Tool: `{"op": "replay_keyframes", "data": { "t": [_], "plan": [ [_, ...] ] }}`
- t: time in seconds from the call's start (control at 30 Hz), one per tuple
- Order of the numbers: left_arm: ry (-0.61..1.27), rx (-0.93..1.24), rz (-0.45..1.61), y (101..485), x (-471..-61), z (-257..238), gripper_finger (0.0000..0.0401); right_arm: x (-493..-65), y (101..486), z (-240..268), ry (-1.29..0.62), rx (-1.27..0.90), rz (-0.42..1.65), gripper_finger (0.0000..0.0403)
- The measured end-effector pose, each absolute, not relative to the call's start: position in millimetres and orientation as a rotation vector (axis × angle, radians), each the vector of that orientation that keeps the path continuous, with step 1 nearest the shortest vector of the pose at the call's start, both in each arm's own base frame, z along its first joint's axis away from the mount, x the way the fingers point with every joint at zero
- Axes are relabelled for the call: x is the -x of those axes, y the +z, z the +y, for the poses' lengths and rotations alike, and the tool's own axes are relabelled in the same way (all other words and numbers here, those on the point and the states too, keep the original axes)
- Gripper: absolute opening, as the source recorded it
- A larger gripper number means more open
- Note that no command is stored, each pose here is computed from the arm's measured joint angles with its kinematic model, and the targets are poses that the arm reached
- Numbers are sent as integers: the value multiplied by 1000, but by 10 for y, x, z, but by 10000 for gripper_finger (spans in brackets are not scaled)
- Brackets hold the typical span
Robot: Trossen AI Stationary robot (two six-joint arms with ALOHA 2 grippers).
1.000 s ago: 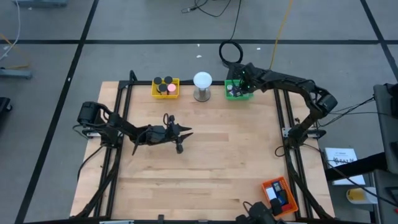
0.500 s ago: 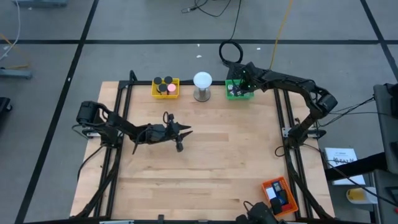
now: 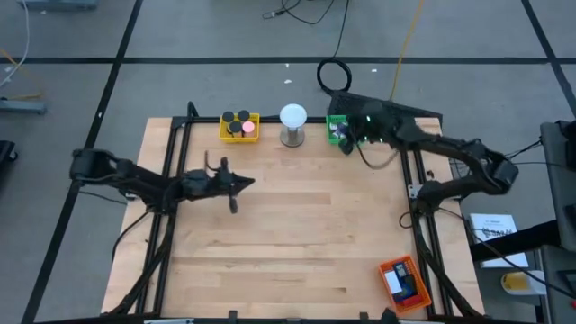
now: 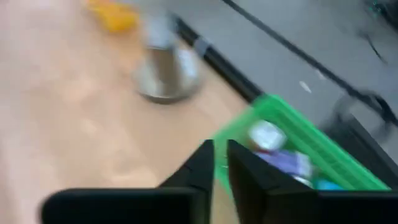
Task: Pick & Place Office items
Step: Return to Home Position
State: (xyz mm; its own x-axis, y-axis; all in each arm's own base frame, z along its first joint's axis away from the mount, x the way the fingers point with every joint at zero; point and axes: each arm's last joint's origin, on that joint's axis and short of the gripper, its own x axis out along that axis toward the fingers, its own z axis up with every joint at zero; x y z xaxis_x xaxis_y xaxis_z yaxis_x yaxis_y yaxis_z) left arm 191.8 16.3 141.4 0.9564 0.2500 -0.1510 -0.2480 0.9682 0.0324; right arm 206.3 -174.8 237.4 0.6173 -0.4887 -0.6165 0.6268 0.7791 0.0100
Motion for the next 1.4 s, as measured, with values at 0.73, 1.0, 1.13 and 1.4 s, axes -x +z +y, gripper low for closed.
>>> {"op": "replay_keyframes", "data": {
  "t": [0.73, 1.0, 1.13, 1.4],
  "plan": [
    [276, 3, -90, 1693, -1492, 226, 14, -1633, 2164, -857, -380, 50, 103, 1],
    [348, -27, -95, 1740, -1400, 315, 15, -1400, 1920, -717, -342, 93, 36, 1],
    [344, -3, -107, 1762, -1358, 344, 6, -1288, 1747, -655, -344, 97, 5, 1],
    [306, -4, -144, 1815, -1301, 334, 15, -1204, 1750, -620, -377, 96, -48, 1]
  ]
}}
